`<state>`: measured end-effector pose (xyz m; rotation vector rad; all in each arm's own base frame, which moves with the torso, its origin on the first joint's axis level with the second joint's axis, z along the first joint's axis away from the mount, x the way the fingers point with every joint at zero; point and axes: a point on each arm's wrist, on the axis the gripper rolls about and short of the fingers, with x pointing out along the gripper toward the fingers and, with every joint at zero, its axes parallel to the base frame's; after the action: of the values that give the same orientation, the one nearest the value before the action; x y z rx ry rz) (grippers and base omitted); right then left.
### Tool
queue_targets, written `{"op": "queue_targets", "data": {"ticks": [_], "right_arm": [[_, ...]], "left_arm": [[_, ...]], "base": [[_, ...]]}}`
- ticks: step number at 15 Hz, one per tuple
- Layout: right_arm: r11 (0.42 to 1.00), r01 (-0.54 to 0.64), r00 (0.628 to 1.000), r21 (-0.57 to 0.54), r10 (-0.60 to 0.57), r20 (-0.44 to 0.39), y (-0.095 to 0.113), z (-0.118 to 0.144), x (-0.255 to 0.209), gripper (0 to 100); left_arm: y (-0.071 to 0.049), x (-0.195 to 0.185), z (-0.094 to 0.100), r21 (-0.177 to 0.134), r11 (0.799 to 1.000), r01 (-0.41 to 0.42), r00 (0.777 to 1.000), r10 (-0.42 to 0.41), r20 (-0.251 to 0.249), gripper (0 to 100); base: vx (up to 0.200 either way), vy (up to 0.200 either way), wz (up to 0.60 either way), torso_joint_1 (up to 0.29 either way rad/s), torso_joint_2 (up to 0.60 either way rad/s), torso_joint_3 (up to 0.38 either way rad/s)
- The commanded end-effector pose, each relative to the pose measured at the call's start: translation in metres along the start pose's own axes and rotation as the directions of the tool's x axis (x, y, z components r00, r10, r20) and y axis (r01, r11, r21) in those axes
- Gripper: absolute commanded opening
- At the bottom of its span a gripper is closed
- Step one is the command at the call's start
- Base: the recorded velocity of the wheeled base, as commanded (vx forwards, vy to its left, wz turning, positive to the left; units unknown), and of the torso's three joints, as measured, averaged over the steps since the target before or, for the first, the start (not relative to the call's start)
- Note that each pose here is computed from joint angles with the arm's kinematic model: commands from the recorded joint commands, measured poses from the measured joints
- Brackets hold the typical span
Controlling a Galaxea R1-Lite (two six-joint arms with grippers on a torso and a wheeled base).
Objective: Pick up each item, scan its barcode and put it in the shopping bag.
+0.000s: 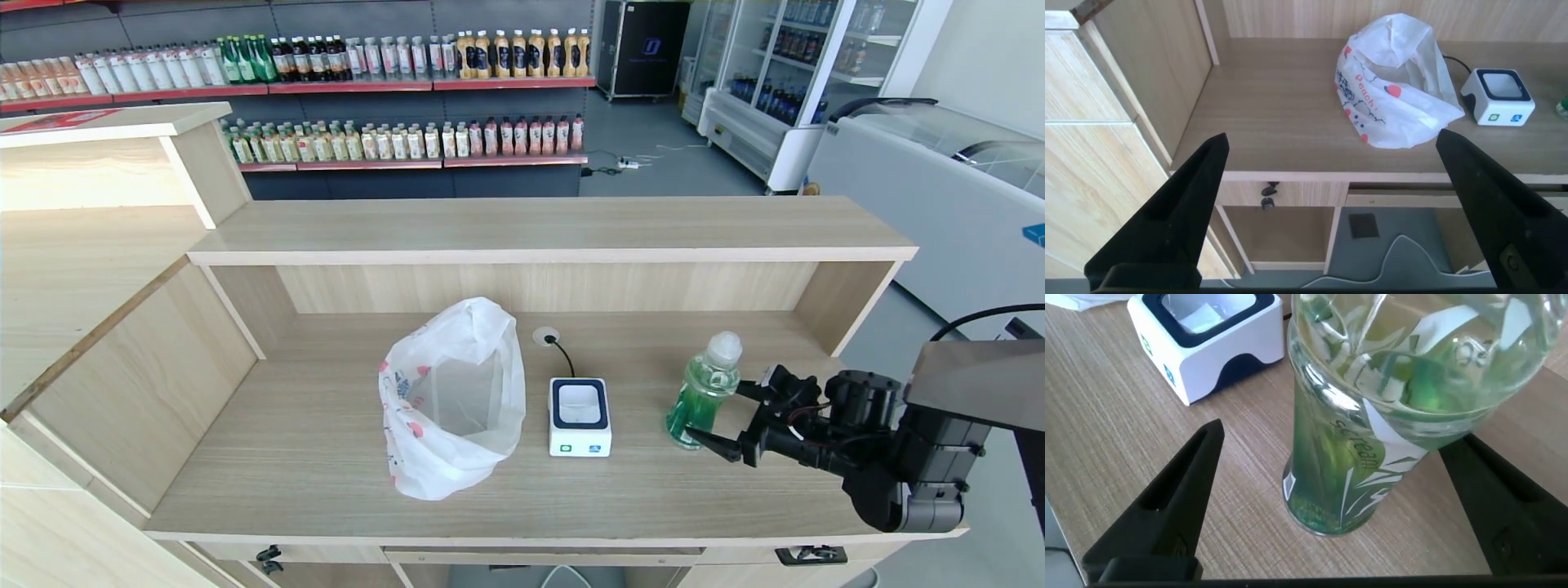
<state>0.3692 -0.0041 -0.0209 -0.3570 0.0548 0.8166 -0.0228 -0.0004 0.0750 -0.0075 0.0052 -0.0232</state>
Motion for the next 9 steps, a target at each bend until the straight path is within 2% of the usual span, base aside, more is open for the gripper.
{"op": "queue_targets", "data": {"ticks": [1, 3, 9], "right_arm": [[1.000, -0.017, 1.000, -0.004, 0.017, 0.010, 0.000, -0.004, 0.008, 100], [0.999, -0.035, 0.999, -0.021, 0.036, 0.035, -0.004, -0.002, 0.013, 100], [0.995, -0.093, 0.994, -0.040, 0.095, 0.061, 0.006, -0.004, 0.030, 100]], "left_arm": [[0.000, 0.000, 0.000, 0.000, 1.000, 0.000, 1.000, 0.000, -0.001, 100], [0.000, 0.000, 0.000, 0.000, 1.000, 0.000, 1.000, 0.000, -0.001, 100], [0.000, 0.000, 0.000, 0.000, 1.000, 0.000, 1.000, 0.000, -0.001, 100]], "base": [[0.000, 0.000, 0.00, 0.000, 0.00, 0.000], [0.000, 0.000, 0.00, 0.000, 0.00, 0.000], [0.000, 0.000, 0.00, 0.000, 0.00, 0.000]]}}
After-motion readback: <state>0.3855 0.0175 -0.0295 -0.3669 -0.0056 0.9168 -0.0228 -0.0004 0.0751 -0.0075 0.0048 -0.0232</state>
